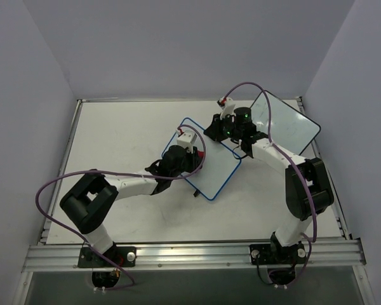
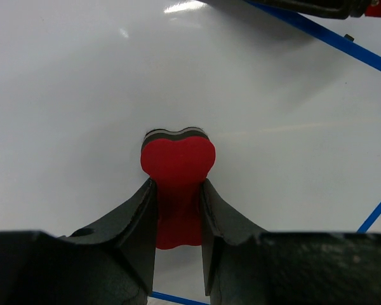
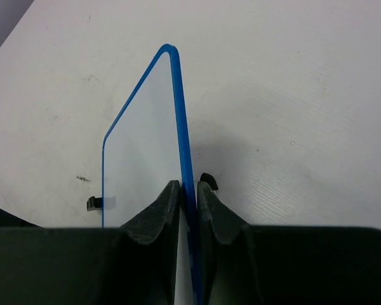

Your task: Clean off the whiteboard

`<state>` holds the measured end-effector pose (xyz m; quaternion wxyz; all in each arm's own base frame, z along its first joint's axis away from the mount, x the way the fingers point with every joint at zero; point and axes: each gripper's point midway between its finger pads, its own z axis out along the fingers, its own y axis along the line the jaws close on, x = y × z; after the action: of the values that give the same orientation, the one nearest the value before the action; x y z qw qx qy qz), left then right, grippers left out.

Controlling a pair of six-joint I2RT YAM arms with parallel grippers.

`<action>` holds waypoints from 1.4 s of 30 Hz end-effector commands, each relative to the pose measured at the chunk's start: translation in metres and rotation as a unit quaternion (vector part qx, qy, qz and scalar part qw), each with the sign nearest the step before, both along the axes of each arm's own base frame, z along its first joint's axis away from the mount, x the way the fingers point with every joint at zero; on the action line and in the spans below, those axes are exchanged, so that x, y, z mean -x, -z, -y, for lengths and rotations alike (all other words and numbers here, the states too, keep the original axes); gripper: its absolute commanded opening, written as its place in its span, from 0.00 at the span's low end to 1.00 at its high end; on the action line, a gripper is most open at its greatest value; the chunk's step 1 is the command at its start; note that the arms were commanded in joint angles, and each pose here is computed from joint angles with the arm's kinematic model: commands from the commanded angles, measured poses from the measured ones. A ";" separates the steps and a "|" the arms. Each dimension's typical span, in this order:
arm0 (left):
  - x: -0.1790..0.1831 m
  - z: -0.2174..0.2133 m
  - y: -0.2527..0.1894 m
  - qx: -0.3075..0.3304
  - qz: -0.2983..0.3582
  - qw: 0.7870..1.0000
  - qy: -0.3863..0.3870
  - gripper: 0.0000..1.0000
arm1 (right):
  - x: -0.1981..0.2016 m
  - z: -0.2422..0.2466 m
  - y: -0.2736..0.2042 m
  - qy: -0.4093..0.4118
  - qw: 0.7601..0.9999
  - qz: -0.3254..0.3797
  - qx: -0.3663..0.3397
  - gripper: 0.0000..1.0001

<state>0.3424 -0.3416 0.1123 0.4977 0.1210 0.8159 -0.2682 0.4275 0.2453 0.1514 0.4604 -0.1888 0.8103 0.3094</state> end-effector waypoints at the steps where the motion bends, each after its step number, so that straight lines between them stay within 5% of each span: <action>1: -0.010 -0.015 0.013 -0.021 -0.021 0.999 -0.021 0.02 | 0.040 -0.028 0.029 -0.064 0.996 -0.068 0.006 0.00; 10: -0.030 -0.079 0.044 -0.037 -0.056 0.993 -0.097 0.02 | 0.040 -0.028 0.027 -0.064 0.996 -0.066 0.006 0.00; 17: -0.025 -0.090 0.053 -0.035 -0.060 0.992 -0.103 0.02 | 0.040 -0.029 0.028 -0.064 0.996 -0.067 0.005 0.00; 42: 0.084 0.065 0.040 -0.018 0.013 0.995 0.098 0.02 | 0.040 -0.029 0.026 -0.065 0.996 -0.065 0.004 0.00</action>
<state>0.2841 -0.3858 0.1039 0.5203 0.1699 0.7826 -0.2967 0.4281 0.2458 0.1513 0.4636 -0.1925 0.8094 0.3046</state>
